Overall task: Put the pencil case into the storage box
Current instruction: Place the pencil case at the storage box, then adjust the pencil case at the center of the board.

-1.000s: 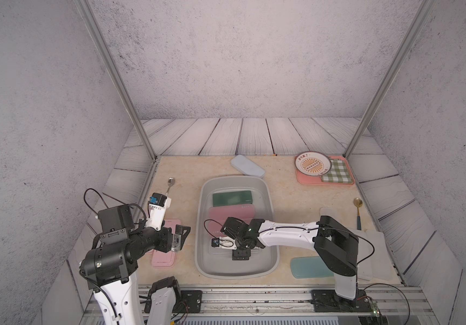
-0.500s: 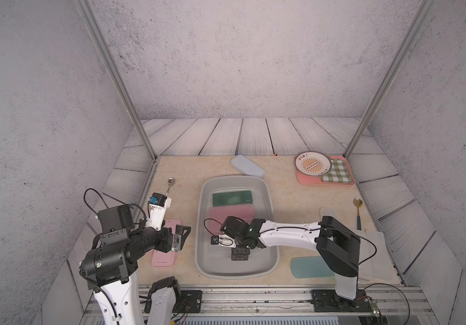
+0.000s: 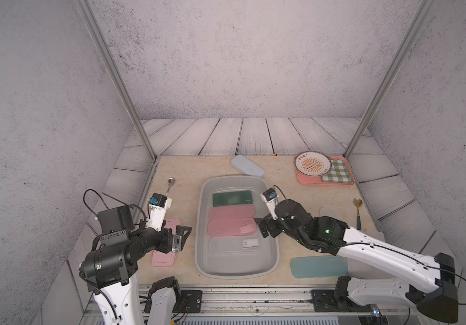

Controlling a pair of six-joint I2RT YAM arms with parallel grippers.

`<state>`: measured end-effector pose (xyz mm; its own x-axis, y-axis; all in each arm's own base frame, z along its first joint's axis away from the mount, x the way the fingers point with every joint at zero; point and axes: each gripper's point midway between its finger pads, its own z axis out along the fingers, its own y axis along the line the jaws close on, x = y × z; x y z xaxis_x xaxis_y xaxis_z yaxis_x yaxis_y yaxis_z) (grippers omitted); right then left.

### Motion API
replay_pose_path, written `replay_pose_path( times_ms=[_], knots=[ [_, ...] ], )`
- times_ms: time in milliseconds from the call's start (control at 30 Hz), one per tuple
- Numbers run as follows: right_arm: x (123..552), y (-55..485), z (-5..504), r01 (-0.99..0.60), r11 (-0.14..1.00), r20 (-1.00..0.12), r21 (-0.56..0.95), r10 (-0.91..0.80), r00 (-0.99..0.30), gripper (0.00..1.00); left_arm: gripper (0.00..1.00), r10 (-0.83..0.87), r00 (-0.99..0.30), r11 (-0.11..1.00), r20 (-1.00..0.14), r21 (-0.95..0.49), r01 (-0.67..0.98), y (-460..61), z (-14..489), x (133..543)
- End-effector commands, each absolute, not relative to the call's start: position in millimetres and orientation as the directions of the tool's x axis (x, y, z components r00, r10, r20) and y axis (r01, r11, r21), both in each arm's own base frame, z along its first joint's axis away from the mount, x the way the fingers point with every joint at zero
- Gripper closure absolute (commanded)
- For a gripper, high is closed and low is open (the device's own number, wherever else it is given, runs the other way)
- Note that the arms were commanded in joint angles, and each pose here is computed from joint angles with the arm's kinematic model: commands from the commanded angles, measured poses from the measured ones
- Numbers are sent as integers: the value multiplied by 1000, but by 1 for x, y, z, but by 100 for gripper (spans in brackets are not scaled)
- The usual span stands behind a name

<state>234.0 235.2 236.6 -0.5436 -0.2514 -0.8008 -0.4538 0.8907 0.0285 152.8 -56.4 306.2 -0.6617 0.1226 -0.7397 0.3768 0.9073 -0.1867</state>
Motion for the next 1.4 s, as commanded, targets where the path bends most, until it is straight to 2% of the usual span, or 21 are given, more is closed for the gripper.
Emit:
replay_pose_path(
  times_ms=[0,100,167,300,467,667,833,1100,1167,1367],
  knots=[
    [240,138,198,21,986,-678,167,130,-724,1,0,125,-653,897,-747,-196,396,-60,306,151],
    [242,69,170,308,942,-583,136,327,-744,1,0,129,-653,891,-746,-202,406,-62,306,151],
    [245,44,151,406,900,-506,159,427,-749,1,0,133,-650,888,-748,-202,414,-63,307,150],
    [275,8,124,503,830,-470,242,554,-687,1,0,138,-640,883,-756,-199,426,-66,309,147],
    [319,-20,82,509,833,-411,218,551,-726,1,0,141,-632,887,-762,-187,423,-65,309,145],
    [337,-46,41,510,860,-300,7,488,-820,1,0,136,-640,896,-756,-183,405,-62,308,148],
    [351,-32,25,430,902,-242,50,428,-871,1,0,140,-632,890,-762,-182,417,-64,309,145],
    [348,-42,3,483,874,-128,-44,475,-871,2,0,142,-632,889,-762,-182,421,-65,310,144],
    [348,-35,-1,482,876,-98,-20,478,-873,7,0,142,-632,888,-762,-183,421,-65,309,144],
    [341,-29,13,502,865,-142,15,499,-855,12,0,144,-629,892,-764,-175,416,-64,310,144]
  ],
)
